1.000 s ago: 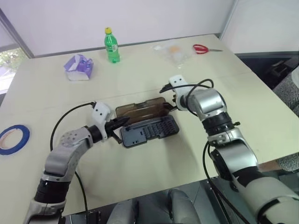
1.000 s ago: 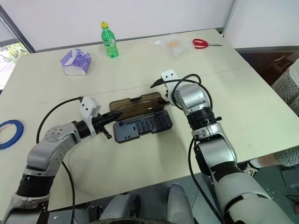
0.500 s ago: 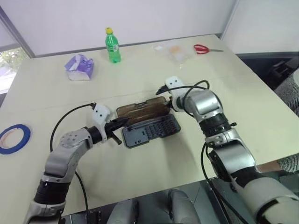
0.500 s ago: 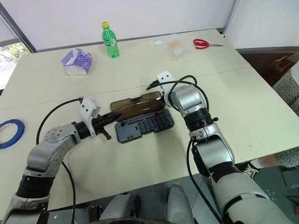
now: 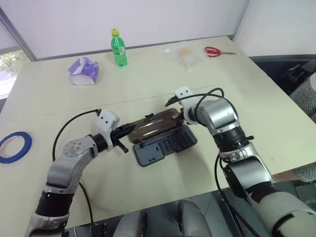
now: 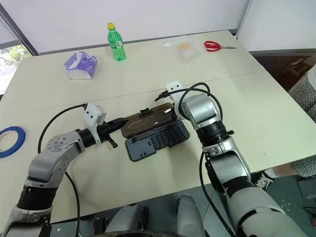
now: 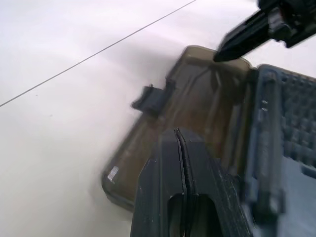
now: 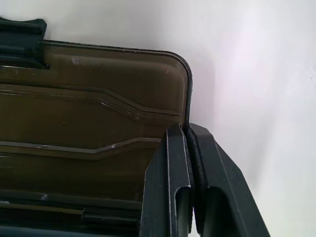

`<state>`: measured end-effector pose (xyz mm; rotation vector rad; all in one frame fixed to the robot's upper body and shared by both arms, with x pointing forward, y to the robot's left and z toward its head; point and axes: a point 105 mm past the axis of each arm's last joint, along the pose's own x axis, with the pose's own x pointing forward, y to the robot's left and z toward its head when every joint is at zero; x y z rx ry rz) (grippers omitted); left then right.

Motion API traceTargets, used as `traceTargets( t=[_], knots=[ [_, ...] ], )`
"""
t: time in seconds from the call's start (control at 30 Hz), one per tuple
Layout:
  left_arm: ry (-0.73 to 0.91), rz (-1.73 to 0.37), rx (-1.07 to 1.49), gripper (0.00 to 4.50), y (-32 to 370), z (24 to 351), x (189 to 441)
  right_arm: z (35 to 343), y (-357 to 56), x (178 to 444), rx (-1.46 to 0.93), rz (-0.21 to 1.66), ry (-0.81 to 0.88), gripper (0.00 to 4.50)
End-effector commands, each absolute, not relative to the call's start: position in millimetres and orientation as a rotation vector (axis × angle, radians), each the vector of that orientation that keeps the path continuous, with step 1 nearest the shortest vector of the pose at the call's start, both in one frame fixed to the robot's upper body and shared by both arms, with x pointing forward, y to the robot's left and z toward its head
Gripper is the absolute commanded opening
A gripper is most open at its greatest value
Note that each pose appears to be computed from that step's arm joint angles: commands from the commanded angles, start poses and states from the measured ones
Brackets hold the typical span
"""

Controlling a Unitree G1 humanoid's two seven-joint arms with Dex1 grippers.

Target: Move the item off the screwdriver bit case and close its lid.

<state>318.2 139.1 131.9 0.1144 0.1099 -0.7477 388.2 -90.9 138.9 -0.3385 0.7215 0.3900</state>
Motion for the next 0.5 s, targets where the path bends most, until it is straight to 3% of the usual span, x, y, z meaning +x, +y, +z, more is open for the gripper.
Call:
traceTargets(
  t=[0.03,0.5],
  knots=[
    [0.059,-0.751,0.14,0.0,139,144,317,153,-89,373,-0.306,0.425,0.732,0.05],
    [0.062,-0.763,0.142,0.0,138,142,321,142,-97,365,-0.164,0.401,0.767,0.05]
  ],
)
